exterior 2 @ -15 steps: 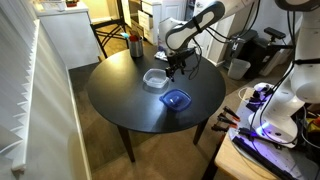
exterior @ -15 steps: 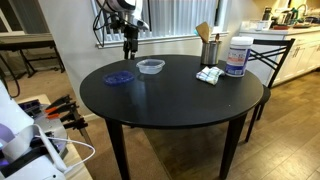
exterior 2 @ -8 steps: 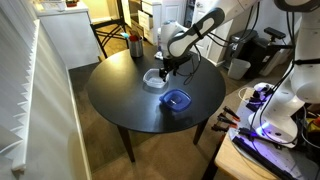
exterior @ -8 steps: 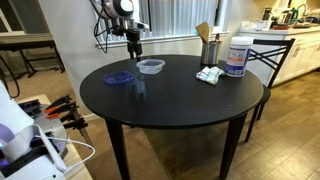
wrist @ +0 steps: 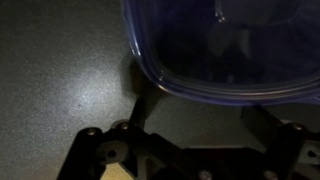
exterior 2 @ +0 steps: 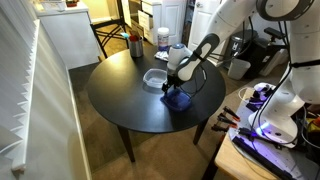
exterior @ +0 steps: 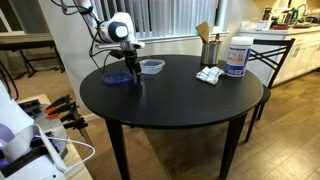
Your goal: Put the blue lid on the clear bowl.
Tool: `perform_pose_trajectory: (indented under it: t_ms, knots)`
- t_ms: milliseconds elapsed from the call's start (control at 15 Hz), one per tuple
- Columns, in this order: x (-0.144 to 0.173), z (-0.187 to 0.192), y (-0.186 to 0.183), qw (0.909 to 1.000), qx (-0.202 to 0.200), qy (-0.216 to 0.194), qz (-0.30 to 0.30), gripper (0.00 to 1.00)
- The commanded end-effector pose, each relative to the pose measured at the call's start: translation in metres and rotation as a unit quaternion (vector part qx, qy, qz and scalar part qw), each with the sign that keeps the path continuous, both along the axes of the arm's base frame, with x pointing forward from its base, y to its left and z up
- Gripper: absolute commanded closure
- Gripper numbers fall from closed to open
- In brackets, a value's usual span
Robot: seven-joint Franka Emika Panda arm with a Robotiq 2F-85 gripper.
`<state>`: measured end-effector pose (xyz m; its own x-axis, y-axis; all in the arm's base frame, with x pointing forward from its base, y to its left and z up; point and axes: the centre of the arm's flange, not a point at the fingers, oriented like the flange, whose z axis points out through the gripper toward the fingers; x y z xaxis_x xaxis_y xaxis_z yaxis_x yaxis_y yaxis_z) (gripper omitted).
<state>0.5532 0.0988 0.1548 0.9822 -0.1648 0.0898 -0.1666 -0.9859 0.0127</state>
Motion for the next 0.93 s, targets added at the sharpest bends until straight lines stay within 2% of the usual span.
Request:
perform_pose_trajectory:
  t_ms: [0, 400, 667, 733, 867]
  knots:
    - [-0.028, 0.001, 0.008, 0.9988, -0.015, -0.039, 0.027, 0.0]
    - [-0.049, 0.015, 0.018, 0.9945, -0.021, -0.087, 0.054, 0.0]
    - [-0.078, 0.04, -0.005, 0.9882, -0.02, -0.144, 0.05, 0.0]
    - [-0.079, 0.047, -0.008, 0.9873, -0.022, -0.15, 0.048, 0.0]
    - [-0.085, 0.054, -0.017, 0.989, -0.029, -0.137, 0.047, 0.0]
